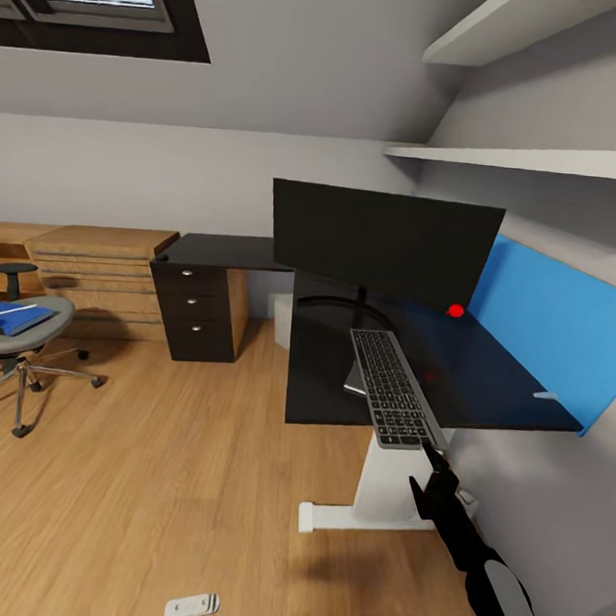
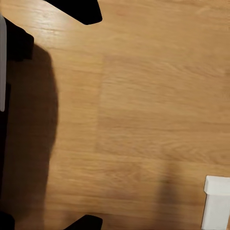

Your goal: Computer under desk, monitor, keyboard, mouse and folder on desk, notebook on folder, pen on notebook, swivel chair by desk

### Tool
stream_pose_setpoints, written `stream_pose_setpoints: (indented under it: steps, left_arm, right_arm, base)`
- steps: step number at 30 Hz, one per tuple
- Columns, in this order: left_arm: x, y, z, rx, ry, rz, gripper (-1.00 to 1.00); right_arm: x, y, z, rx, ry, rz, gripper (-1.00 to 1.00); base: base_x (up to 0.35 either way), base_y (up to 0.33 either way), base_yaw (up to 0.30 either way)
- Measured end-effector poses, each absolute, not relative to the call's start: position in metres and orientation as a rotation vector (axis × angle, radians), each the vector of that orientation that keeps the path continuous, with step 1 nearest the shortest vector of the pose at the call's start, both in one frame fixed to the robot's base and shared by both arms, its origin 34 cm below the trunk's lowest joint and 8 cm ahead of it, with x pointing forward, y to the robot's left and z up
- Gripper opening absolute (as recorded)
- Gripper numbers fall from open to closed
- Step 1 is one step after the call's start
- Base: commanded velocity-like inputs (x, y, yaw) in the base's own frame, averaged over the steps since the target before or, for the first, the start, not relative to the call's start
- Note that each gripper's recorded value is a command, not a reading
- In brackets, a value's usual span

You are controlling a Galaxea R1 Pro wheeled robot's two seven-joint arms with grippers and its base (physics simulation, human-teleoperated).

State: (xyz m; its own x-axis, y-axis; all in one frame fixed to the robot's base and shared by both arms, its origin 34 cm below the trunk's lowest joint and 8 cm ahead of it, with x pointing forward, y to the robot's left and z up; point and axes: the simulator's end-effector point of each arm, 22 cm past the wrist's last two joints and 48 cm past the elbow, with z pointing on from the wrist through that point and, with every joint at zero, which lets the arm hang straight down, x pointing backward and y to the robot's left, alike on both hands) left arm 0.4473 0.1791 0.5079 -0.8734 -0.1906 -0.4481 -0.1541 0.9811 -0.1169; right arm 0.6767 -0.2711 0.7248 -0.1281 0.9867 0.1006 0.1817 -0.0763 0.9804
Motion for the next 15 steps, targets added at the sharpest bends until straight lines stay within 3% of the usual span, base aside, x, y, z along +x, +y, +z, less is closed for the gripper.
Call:
stream_pose_setpoints:
  steps: [5,15]
  left_arm:
    - [0.442,0.182,0.502,-0.244,2.670,-0.094,1.00]
    - [0.435,0.186,0.508,-0.242,2.691,-0.074,1.00]
  right_arm:
    - [0.677,-0.271,0.725,1.339,1.402,1.289,1.00]
    - [0.678,-0.271,0.737,1.338,1.404,1.285,1.00]
  base:
    - [0.102,0.000,0.000]
    - [0.006,0.000,0.000]
